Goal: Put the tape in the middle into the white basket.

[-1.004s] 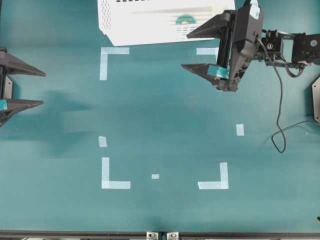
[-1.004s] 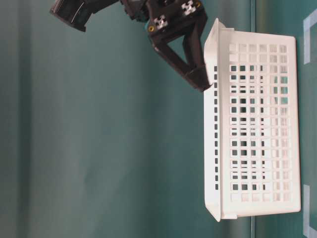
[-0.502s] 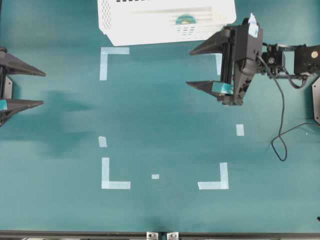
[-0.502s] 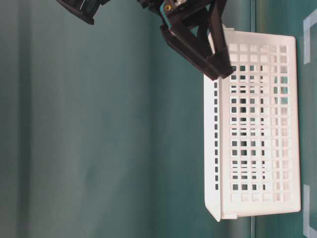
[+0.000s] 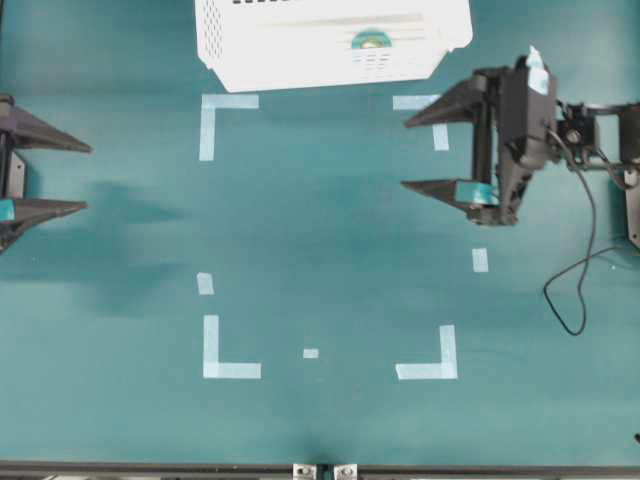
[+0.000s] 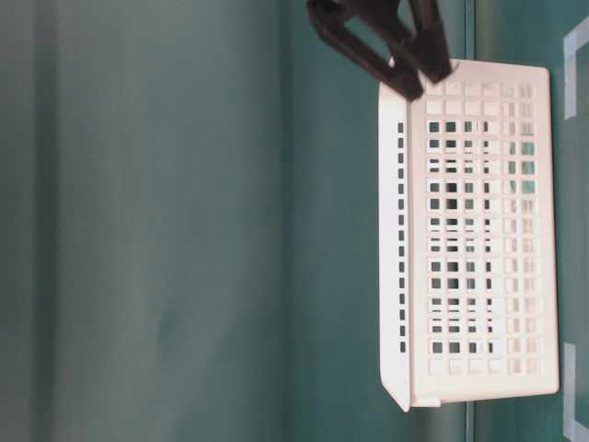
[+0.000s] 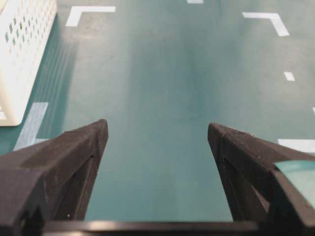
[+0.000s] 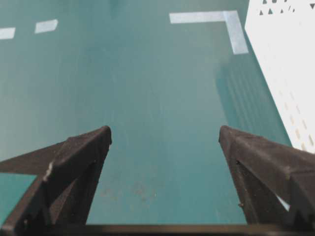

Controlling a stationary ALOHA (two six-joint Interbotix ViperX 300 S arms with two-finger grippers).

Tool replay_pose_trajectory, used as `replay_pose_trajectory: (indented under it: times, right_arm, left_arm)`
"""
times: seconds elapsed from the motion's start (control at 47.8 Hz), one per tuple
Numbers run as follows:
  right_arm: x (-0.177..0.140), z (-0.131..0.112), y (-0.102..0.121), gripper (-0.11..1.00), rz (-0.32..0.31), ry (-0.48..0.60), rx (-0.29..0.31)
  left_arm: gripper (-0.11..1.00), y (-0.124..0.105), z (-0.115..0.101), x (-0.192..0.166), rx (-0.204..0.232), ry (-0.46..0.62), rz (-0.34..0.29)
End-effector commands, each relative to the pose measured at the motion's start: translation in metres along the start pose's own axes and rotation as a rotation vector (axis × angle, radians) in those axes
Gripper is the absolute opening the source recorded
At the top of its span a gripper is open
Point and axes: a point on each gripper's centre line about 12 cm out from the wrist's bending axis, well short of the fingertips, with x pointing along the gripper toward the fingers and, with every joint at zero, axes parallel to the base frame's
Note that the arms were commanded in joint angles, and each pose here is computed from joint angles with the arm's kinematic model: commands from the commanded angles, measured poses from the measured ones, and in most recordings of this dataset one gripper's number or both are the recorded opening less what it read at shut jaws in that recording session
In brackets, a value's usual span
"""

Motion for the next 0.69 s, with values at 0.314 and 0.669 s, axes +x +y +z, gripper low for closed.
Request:
replay_pose_trajectory:
  times: [0.314, 0.669]
  right_arm:
    - [-0.032, -0.002, 0.001, 1.0, 0.011, -0.051, -0.014]
    - [-0.07, -0.017, -0.001, 1.0, -0.003, -0.038, -0.014]
  left_arm:
    - [0.37, 0.0, 0.004, 0.0, -0.002, -0.008, 0.004]
    - [0.37, 0.0, 0.005, 0.0, -0.002, -0.008, 0.004]
